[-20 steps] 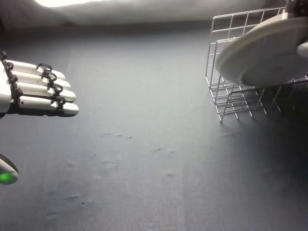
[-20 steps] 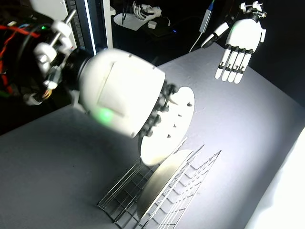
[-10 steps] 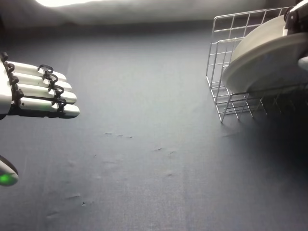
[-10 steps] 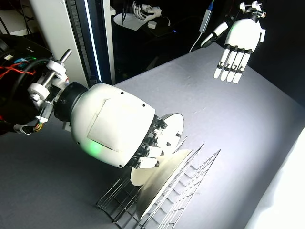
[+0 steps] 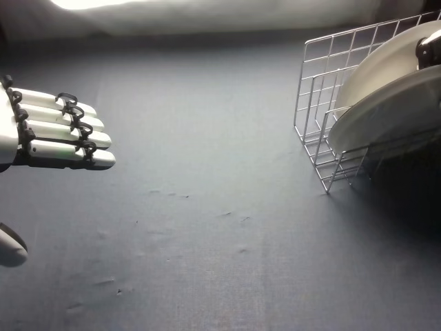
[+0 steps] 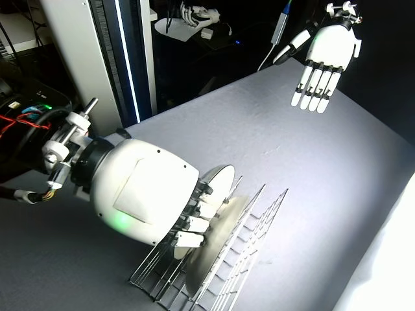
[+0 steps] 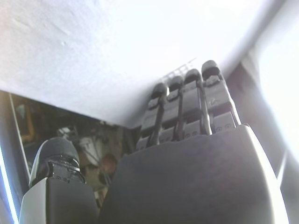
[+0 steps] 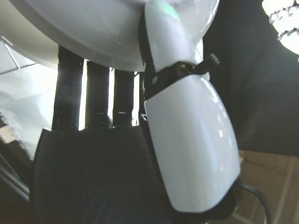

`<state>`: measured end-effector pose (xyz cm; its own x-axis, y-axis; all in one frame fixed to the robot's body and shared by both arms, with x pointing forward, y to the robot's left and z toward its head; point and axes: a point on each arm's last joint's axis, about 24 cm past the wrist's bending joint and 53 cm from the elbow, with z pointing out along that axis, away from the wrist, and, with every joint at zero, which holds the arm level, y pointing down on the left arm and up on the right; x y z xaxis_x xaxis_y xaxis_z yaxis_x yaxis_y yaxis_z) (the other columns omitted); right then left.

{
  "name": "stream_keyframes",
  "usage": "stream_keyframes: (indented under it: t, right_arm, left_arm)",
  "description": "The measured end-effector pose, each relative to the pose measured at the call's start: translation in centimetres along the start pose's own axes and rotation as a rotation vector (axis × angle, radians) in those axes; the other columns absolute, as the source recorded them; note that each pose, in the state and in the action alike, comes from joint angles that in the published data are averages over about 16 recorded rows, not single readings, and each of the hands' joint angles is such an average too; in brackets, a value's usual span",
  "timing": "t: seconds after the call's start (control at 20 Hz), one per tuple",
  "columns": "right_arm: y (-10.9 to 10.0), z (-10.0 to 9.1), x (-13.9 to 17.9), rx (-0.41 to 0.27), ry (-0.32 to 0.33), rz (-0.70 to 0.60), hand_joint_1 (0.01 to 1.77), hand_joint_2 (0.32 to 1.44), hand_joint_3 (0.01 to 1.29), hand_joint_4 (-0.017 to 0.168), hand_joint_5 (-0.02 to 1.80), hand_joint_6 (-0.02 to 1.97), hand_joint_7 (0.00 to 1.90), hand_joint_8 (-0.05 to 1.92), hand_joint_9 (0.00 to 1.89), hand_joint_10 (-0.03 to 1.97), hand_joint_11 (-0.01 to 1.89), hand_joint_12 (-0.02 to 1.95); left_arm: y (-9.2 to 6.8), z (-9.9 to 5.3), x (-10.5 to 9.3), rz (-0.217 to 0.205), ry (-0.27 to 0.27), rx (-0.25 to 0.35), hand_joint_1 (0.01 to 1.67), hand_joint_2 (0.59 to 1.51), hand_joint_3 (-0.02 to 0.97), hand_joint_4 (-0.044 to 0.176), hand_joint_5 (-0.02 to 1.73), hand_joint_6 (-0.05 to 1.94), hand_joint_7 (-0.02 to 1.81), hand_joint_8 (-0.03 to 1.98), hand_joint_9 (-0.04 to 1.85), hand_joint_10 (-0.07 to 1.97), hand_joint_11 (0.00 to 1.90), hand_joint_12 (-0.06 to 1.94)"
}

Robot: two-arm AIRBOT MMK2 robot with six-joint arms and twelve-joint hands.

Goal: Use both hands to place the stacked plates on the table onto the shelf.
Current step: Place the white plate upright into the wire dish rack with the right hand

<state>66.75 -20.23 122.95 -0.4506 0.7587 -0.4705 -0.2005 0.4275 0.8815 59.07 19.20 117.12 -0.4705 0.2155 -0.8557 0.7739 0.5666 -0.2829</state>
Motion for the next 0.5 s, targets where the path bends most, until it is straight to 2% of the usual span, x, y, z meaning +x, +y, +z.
stream_keyframes:
  t: [0.25, 0.5]
  right_arm:
    - [1.0, 0.1, 0.1, -0.026, 0.002, -0.013, 1.22, 1.17, 0.01, -0.004, 0.61, 0.95, 0.71, 0.71, 0.59, 0.93, 0.36, 1.47]
    - [3.5, 0.3, 1.0, -0.091, 0.018, -0.032, 1.14, 1.17, 0.01, -0.003, 0.51, 0.61, 0.62, 0.36, 0.44, 0.74, 0.17, 1.48]
  left_arm:
    - [-0.1, 0.1, 0.0, 0.002, 0.002, 0.003, 0.01, 1.036, 0.01, 0.0, 0.02, 0.02, 0.01, -0.01, 0.02, -0.06, 0.01, 0.01]
    - [-0.5, 0.2, 0.0, 0.007, 0.004, 0.014, 0.01, 1.037, 0.01, 0.0, 0.02, 0.02, 0.01, -0.01, 0.02, -0.06, 0.01, 0.01]
